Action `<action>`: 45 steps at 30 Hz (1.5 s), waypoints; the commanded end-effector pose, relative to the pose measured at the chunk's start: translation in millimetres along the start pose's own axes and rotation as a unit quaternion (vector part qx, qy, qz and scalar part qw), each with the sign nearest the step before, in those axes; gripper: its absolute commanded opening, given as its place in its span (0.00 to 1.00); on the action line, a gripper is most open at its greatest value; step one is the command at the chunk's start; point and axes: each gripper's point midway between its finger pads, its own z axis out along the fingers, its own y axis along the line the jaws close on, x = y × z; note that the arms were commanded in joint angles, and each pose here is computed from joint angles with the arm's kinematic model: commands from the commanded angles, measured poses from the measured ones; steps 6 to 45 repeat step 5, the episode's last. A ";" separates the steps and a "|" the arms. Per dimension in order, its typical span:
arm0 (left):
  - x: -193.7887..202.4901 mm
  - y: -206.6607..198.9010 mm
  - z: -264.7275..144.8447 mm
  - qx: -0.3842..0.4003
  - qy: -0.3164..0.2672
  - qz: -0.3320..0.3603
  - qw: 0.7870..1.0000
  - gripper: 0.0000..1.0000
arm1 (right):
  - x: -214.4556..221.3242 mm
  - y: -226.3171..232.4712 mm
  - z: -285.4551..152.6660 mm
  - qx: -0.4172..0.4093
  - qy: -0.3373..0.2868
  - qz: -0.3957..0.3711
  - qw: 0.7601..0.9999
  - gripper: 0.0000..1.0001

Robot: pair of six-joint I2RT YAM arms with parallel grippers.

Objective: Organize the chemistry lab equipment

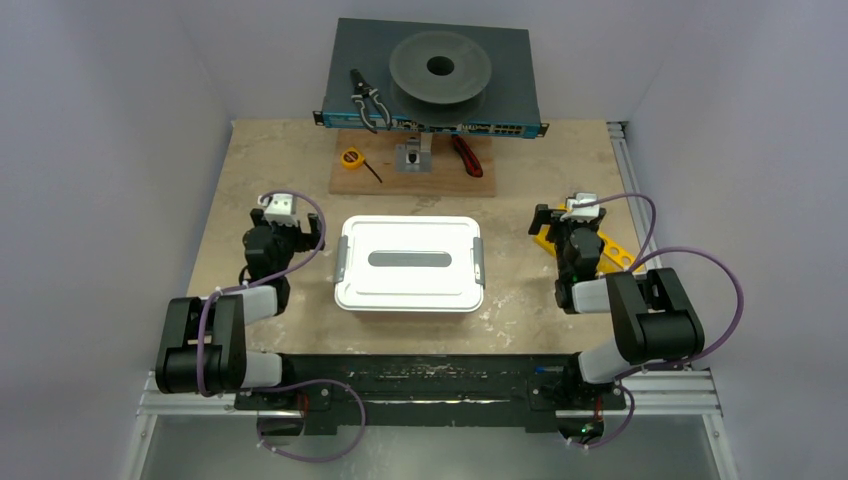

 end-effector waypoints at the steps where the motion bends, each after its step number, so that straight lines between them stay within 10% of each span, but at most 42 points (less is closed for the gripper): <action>1: -16.8 0.2 4.1 -0.004 -0.028 0.011 1.000 1.00 | -19.9 -0.8 1.2 0.001 -0.035 0.005 0.999 0.99; 45: -17.1 -0.3 3.8 -0.009 -0.027 0.013 0.999 1.00 | -19.9 -0.7 1.2 0.000 -0.035 0.006 0.999 0.99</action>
